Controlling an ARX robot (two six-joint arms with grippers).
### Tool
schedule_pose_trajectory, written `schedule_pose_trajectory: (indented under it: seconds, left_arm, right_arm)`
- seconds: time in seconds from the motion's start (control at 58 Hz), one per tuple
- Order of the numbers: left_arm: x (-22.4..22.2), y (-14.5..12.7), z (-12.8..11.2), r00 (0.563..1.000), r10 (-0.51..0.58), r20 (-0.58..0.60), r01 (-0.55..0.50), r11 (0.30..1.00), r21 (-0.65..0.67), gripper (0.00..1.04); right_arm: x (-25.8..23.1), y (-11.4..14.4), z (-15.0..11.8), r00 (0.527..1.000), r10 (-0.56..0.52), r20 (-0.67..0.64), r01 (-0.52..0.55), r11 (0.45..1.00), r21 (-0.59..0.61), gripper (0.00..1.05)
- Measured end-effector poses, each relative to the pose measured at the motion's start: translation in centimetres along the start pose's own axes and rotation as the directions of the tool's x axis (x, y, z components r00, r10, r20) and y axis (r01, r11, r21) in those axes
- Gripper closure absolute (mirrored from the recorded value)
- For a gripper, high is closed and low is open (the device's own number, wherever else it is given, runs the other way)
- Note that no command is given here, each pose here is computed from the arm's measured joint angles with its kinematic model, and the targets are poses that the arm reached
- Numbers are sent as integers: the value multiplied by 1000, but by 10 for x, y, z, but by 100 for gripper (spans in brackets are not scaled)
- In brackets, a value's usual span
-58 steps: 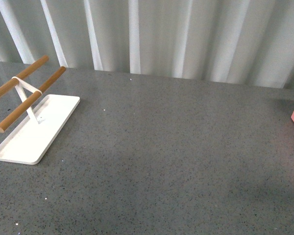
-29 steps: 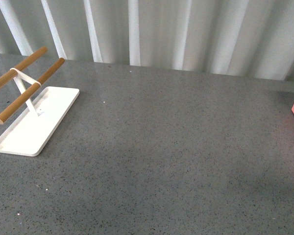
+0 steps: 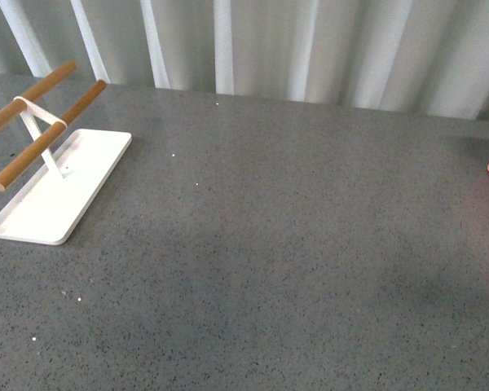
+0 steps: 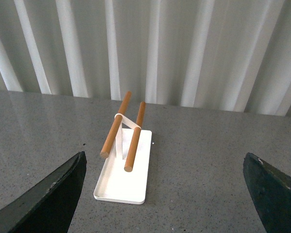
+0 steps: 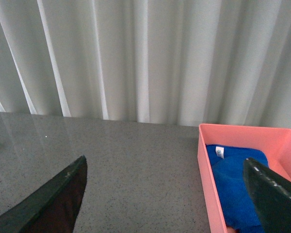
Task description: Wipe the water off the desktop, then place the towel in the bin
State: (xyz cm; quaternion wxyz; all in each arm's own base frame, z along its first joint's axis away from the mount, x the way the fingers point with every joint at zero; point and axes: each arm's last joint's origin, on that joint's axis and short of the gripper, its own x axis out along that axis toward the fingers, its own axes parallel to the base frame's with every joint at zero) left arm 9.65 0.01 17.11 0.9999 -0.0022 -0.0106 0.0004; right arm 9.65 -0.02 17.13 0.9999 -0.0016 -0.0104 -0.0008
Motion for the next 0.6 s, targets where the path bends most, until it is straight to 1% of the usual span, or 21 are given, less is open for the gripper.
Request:
schedule_pose_trajectory:
  seconds: [0.017, 0.086, 0.604]
  left_arm:
    - [0, 0, 0, 1000, 0, 0, 0, 1000, 0, 7]
    - [0, 0, 0, 1000, 0, 0, 0, 1000, 0, 7]
    - [0, 0, 0, 1000, 0, 0, 0, 1000, 0, 7]
  right_arm:
    - [0, 0, 0, 1000, 0, 0, 0, 1000, 2, 5]
    - [0, 0, 0, 1000, 0, 0, 0, 1000, 1, 8]
    - [0, 0, 0, 1000, 0, 0, 0, 1000, 1, 7]
